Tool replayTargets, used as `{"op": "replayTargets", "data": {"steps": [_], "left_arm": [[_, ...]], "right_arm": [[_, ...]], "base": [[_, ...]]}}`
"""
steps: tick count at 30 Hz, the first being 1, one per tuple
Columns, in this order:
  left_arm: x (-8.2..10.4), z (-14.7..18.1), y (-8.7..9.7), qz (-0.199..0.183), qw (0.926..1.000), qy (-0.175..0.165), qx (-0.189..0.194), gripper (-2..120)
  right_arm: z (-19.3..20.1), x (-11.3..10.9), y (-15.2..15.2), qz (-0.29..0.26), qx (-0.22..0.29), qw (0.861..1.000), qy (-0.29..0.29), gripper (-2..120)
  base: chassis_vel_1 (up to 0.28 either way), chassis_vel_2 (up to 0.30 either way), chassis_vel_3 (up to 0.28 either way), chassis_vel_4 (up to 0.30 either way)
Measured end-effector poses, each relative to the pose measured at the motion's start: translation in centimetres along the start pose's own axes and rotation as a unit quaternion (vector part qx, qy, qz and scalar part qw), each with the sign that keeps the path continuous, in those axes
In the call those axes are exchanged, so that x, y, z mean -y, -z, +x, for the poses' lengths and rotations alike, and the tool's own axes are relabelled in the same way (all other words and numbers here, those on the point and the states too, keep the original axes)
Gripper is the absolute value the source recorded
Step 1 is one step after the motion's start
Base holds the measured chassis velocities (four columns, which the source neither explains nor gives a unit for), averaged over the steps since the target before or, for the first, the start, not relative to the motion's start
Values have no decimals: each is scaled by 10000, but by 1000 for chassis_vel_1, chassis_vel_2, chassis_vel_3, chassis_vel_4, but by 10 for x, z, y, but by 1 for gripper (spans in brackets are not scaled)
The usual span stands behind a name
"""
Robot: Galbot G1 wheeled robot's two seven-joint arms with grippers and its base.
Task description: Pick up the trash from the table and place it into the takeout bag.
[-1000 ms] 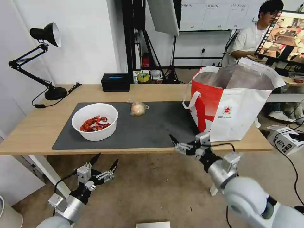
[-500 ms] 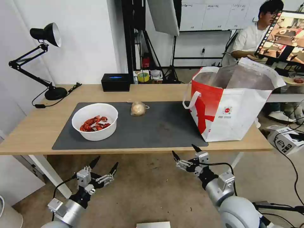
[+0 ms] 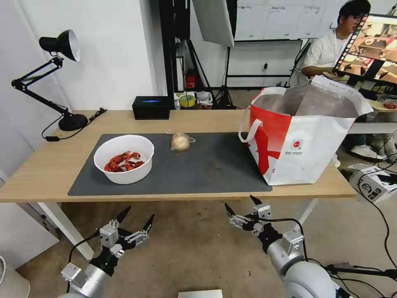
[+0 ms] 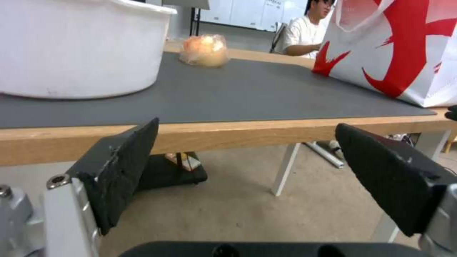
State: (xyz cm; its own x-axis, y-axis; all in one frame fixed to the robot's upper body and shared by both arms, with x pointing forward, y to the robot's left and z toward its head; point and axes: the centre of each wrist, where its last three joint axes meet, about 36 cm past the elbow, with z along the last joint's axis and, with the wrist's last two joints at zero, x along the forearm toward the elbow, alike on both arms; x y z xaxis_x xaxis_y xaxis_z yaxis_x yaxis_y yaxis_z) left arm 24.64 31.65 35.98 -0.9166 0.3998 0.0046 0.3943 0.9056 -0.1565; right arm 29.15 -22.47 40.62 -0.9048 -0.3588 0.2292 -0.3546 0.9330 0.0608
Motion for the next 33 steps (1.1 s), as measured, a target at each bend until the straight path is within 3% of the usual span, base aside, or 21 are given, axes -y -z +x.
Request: {"op": "replayTargets", "data": {"steps": [16, 23, 25, 30, 33], "left_arm": [[-1, -4, -6, 37, 10000, -5, -7, 100], [0, -4, -7, 50, 10000, -6, -16, 100], [0, -2, -7, 48, 10000, 6, -38, 100], [-1, -2, -6, 47, 10000, 22, -30, 100], [-2, -3, -7, 50, 10000, 44, -23, 100]], "right_arm": [[-21, -2, -1, 141, 75, 9998, 123, 100], [-61, -1, 17, 41, 326, 9986, 412, 100], [-99, 0, 37, 118, 537, 9968, 587, 100], [-129, -2, 52, 163, 619, 9954, 713, 100], [-173, -3, 74, 155, 701, 9944, 774, 100]], "base": [[0, 0, 0, 0], [0, 0, 0, 0], [0, 0, 0, 0], [0, 0, 0, 0], [0, 0, 0, 0]]}}
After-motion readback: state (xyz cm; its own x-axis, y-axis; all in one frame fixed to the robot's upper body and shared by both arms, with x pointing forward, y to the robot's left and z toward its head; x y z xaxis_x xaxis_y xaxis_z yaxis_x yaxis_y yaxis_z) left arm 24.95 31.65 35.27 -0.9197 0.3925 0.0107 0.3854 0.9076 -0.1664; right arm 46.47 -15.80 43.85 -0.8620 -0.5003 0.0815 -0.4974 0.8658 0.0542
